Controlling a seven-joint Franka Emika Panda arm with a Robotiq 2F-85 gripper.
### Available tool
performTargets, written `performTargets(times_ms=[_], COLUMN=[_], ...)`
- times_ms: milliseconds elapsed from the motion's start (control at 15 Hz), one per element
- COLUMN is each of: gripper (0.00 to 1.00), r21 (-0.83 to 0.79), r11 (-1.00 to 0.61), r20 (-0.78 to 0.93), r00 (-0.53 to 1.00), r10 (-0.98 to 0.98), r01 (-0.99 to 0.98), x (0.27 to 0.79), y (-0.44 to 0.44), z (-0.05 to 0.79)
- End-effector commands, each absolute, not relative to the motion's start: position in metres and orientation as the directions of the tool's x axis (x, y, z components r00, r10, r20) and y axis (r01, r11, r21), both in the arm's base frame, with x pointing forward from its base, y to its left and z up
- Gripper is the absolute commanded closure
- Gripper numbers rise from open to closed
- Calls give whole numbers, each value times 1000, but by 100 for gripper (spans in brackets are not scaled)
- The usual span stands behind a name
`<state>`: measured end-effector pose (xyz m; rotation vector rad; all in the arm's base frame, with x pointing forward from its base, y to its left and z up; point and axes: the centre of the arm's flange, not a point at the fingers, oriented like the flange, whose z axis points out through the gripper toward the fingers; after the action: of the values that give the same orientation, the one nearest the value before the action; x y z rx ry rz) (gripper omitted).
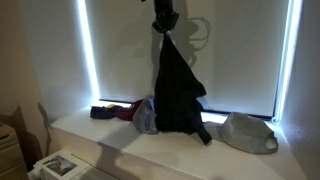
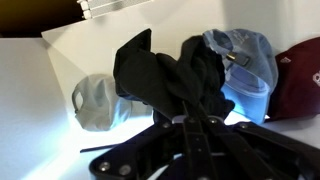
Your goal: Move the black cloth on the window sill to the right
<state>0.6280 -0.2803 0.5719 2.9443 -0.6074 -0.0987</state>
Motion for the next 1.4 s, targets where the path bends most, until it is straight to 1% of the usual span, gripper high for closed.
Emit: performTargets(times_ms=[0,133,467,667,800,1000,1133,1333], gripper=[100,100,100,100,100,100,100,100], r21=[203,233,260,263,262,270,275,319], r11=[-920,-903,-836,-799,-793,-820,-862,-912], r20=[-9,92,382,506,544,543,522,472], r00=[939,932,847,782,763,783,819,878], r10=[-343,-349,-371,-363,-349,-303,-238,-82], r01=[-334,-361,-483,-541,-549,-505,-425,-257], x=[615,627,669,688,693,695,685,663], y=[-226,-190,-85,-34,-8,20,34,38], z=[625,649,689,705,709,710,706,692])
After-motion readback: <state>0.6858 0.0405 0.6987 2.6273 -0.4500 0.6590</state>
